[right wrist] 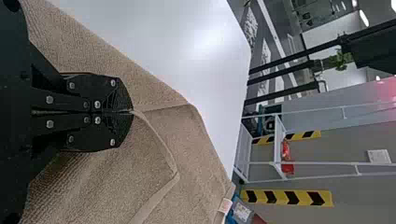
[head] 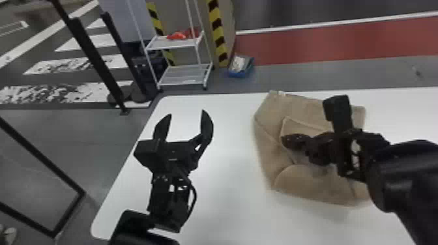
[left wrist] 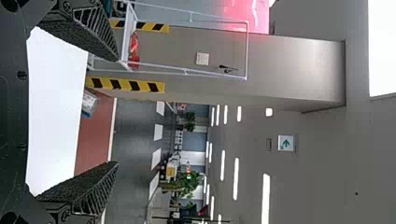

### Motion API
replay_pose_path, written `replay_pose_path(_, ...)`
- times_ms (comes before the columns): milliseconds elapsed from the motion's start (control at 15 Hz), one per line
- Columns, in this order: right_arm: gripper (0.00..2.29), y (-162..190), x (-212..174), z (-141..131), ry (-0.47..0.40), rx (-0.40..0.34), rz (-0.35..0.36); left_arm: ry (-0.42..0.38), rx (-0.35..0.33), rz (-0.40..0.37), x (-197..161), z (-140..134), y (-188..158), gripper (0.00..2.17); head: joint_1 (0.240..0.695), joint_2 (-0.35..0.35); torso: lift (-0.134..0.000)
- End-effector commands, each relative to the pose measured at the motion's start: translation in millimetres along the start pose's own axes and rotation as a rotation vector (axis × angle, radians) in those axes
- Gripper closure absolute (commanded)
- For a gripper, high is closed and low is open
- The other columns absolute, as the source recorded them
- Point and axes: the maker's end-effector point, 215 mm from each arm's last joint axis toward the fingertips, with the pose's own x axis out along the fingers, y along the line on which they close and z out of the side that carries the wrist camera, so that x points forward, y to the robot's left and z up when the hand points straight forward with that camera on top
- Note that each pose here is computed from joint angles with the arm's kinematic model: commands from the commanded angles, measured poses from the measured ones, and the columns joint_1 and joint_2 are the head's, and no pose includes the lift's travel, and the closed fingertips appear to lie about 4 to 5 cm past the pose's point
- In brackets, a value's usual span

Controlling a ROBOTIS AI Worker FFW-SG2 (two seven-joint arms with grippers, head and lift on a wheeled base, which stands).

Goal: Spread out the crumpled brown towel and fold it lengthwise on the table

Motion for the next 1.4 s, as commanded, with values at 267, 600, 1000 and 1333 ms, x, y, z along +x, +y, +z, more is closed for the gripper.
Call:
replay_pose_path(267, 2.04, -26, -90, 60, -0.230, 0.009, -0.072, 0.000, -0.004, -0.020, 1, -1, -12, 0.11, 0.695, 0.265, -0.124)
replay_pose_path(600, 2.04, -213, -250, -12, -0.246, 0.147, -0.536, 0.006, 0.002, -0.029, 0, -5, -13, 0.20, 0.695, 0.101, -0.124)
replay_pose_path(1000, 2.04, -231, -299, -111, -0.180, 0.252, -0.614, 0.025, -0.009, -0.165, 20, -20, -88, 0.17, 0.695, -0.134, -0.124)
replay_pose_path(1333, 2.04, -206, -304, -128, -0.162, 0.230, -0.589, 0.112, 0.004, -0.310, 72, -63, -174, 0.16, 0.695, -0.225, -0.124)
